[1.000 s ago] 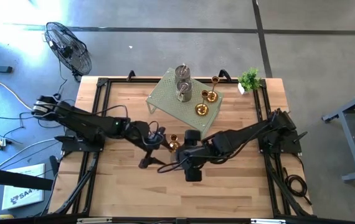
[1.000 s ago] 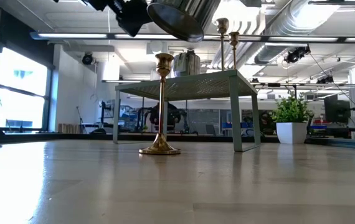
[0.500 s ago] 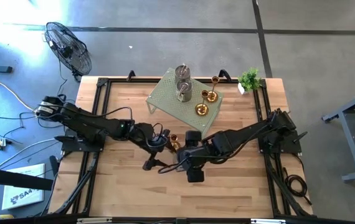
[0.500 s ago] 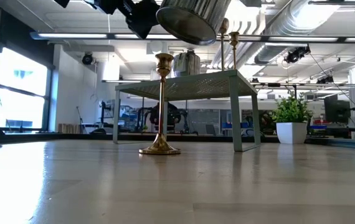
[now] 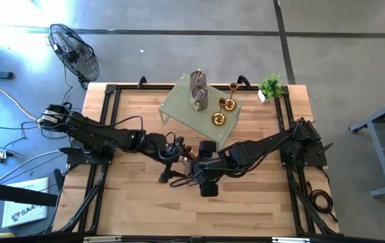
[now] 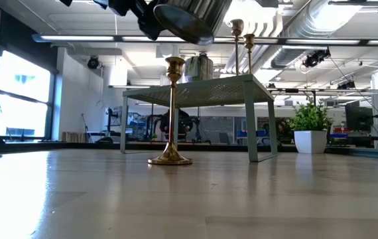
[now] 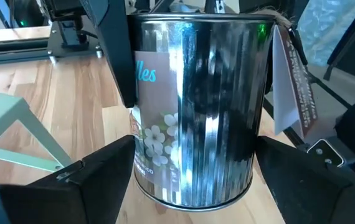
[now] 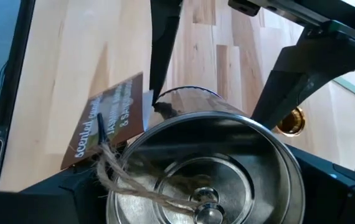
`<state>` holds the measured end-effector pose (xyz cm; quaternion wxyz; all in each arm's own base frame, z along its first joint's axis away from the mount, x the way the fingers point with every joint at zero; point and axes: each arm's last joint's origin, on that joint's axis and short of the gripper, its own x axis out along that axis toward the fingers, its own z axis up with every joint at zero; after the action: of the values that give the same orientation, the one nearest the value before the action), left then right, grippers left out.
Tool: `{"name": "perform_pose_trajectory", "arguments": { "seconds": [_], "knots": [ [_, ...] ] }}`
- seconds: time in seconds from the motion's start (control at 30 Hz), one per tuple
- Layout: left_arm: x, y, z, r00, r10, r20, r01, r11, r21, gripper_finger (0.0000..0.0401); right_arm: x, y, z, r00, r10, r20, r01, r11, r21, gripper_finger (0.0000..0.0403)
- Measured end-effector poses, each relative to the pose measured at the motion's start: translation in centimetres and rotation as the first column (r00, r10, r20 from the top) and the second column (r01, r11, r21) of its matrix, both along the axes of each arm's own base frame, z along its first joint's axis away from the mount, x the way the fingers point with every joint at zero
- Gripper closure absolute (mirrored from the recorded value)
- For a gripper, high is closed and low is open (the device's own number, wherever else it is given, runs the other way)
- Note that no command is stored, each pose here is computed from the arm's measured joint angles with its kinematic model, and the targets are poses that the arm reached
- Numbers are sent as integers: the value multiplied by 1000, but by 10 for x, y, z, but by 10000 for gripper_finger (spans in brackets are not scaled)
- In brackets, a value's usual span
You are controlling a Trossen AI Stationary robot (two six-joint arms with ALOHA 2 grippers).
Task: Pick & Place candle stick holders
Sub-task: Put the brown scented candle on the shelf
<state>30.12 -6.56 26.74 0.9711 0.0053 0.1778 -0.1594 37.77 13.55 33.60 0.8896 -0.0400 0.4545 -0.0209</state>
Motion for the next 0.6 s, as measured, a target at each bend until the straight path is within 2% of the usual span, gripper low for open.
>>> {"name": "perform_pose_trajectory", "arguments": {
  "seconds": [0.23,0.6],
  "knots": [
    [13,-6,-14,993,-115,7,115,992,-53,76,-1,0,-1,1000,17,-21,-17,1000,23,58],
    [21,-8,-20,989,-139,49,142,988,-56,76,-1,-1,-2,999,18,-30,-18,1000,24,58]
  ]
}}
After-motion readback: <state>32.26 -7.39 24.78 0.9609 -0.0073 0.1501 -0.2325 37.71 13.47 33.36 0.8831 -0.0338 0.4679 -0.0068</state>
